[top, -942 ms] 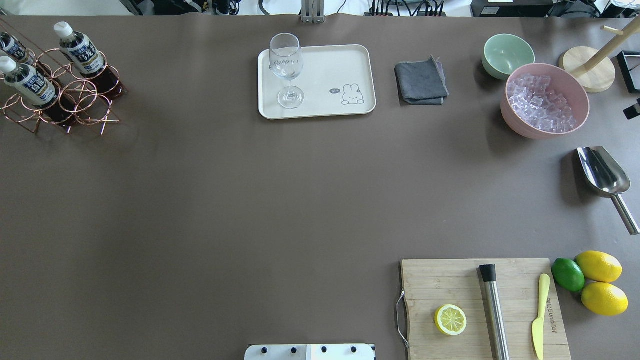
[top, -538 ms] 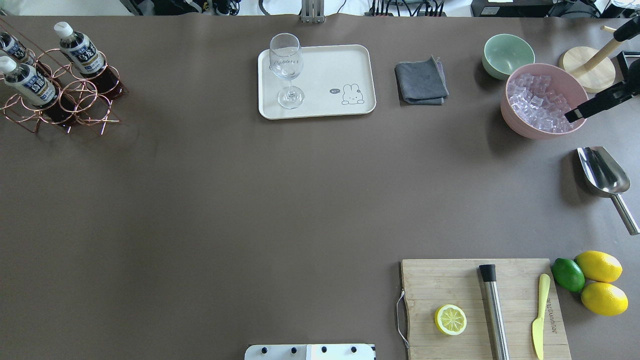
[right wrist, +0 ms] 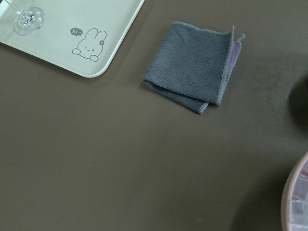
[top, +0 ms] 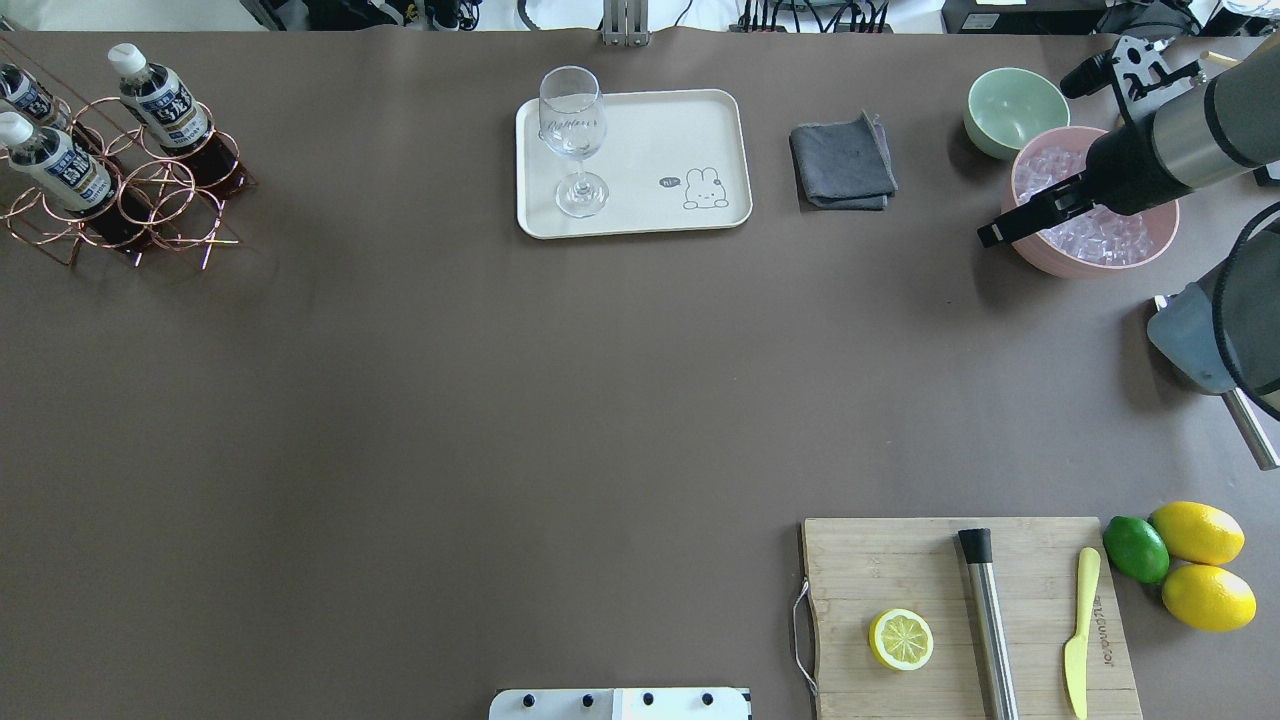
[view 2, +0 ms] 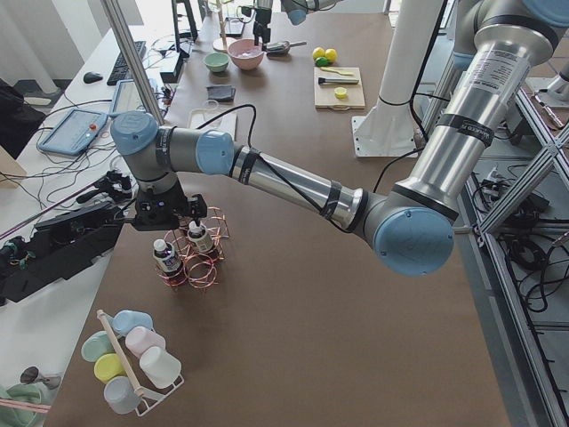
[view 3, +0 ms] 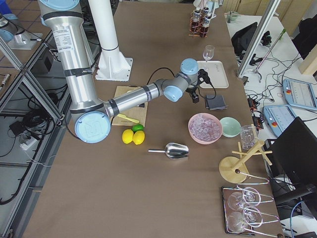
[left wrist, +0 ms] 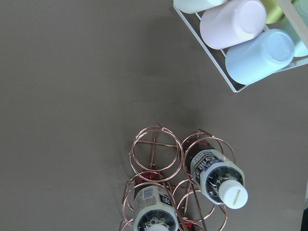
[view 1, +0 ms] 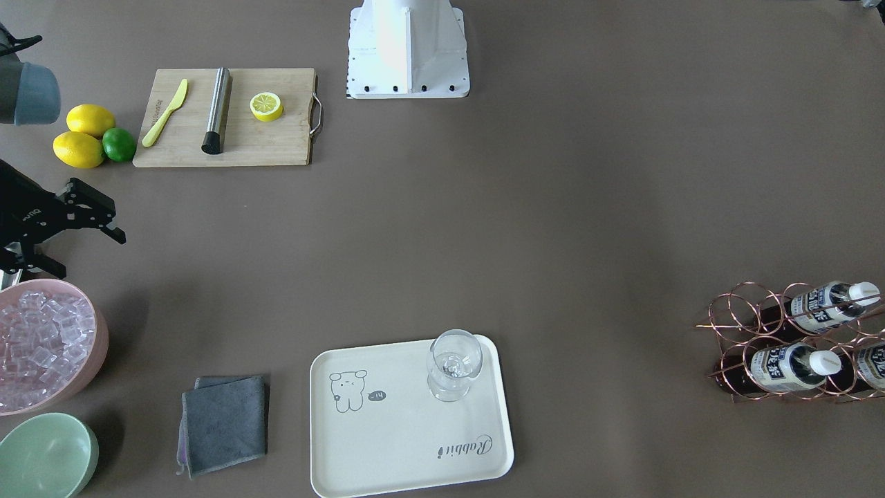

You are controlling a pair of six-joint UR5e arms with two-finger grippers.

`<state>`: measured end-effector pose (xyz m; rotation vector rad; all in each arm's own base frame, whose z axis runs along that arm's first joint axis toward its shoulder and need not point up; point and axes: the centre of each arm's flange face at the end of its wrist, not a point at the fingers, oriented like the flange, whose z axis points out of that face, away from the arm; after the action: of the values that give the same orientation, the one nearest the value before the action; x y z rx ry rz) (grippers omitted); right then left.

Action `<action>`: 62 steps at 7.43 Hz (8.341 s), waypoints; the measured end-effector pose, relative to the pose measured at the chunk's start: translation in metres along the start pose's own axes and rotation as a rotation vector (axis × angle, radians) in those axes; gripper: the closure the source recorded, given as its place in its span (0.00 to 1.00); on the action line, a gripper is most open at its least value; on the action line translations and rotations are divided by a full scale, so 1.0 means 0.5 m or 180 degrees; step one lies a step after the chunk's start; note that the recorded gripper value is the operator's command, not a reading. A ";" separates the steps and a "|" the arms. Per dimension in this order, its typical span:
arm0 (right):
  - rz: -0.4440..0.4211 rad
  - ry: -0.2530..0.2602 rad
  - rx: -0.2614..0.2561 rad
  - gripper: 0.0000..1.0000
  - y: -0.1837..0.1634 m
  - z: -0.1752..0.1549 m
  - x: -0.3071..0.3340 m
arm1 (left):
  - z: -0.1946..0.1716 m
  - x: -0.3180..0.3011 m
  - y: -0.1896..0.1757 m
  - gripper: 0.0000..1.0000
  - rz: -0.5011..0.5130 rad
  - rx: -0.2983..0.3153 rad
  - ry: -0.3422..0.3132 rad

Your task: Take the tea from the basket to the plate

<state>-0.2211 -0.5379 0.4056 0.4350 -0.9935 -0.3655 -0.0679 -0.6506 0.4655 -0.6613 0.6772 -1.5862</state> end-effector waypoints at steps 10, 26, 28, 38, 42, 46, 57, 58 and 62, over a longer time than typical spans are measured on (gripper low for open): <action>-0.0411 -0.0063 0.0241 0.00 0.035 0.080 -0.062 | 0.073 -0.003 0.142 0.03 0.0537 -0.0055 0.0024; -0.0478 -0.0113 0.0253 0.00 0.055 0.089 -0.065 | -0.131 -0.260 0.580 1.00 0.0363 0.0051 -0.0174; -0.0476 -0.0109 0.0251 0.00 0.060 0.088 -0.062 | -0.133 -0.352 0.724 1.00 0.0062 -0.0129 -0.0243; -0.0475 -0.0154 0.0770 0.00 0.085 0.046 -0.039 | 0.058 -0.647 1.306 1.00 0.0303 -0.0040 -0.0525; -0.0586 -0.0195 0.1291 0.00 0.092 0.053 -0.008 | 0.070 -0.646 1.318 1.00 0.0369 -0.0009 -0.0430; -0.0780 -0.0302 0.1853 0.00 0.039 0.061 -0.119 | 0.110 -0.637 1.293 1.00 0.0388 0.0010 -0.0366; -0.1197 -0.1070 0.2160 0.00 0.081 0.096 -0.391 | 0.110 -0.644 1.273 1.00 0.0392 -0.0013 -0.0375; -0.1228 -0.1151 0.2232 0.00 0.094 0.102 -0.401 | 0.111 -0.645 1.273 1.00 0.0393 -0.0013 -0.0378; -0.1247 -0.1360 0.2302 0.01 0.126 0.134 -0.482 | 0.114 -0.646 1.274 1.00 0.0393 -0.0006 -0.0387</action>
<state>-0.3925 -0.3795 0.2962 1.2555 -1.4558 -0.4543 0.4296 -0.3980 0.0164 -0.6983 0.6178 -1.4201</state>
